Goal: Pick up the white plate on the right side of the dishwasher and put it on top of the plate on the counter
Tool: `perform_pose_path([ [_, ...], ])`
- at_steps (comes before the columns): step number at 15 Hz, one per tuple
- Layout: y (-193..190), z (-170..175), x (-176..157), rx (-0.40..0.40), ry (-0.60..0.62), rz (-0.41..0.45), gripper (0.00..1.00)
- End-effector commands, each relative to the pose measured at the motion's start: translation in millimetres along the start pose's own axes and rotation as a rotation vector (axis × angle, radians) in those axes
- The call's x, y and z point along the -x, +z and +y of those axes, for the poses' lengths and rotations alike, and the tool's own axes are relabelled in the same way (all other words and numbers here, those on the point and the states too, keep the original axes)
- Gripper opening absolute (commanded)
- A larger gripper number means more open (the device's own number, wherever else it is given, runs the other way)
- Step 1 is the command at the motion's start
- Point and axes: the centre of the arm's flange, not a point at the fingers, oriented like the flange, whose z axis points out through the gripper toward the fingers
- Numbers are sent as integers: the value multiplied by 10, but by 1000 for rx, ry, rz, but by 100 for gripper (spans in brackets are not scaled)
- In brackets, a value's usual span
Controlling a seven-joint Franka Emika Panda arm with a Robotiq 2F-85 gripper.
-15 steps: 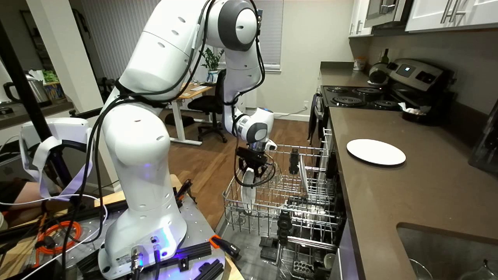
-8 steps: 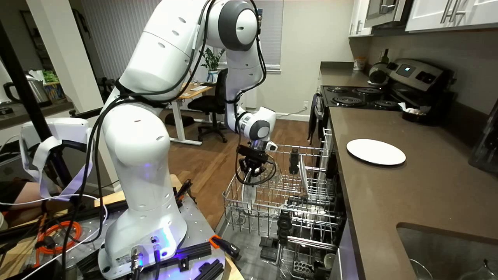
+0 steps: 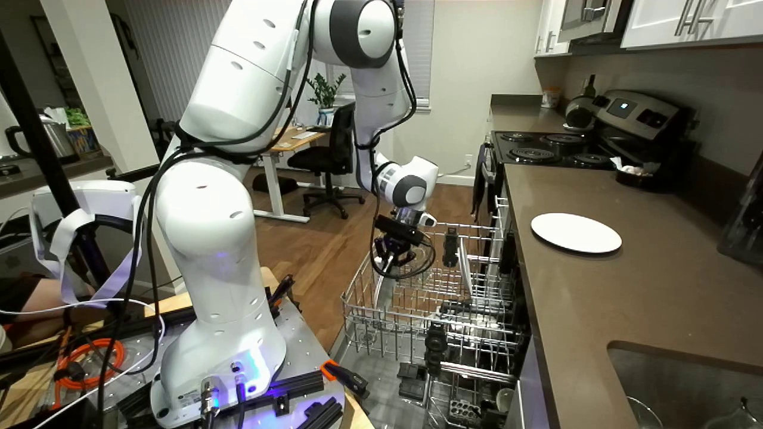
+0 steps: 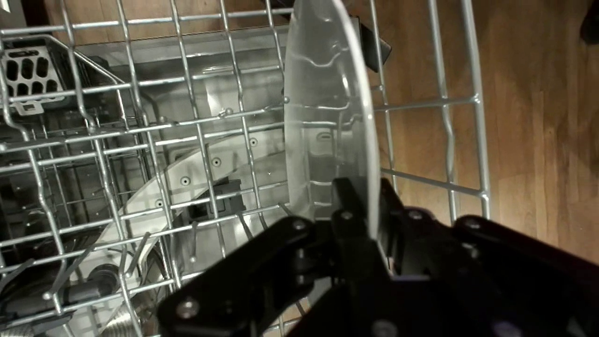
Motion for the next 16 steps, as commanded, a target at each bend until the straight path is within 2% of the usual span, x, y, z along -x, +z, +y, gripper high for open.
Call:
perform_pose_path([
  [1,-480,1,220,-39,-23,9,9],
  [4,-760,-4,287,-43,-29,12,9],
  [6,-953,-54,318,-4,-20,15,9],
  [14,-1602,-276,393,193,-3,45,9],
  [16,-1719,-370,401,268,7,49,9],
])
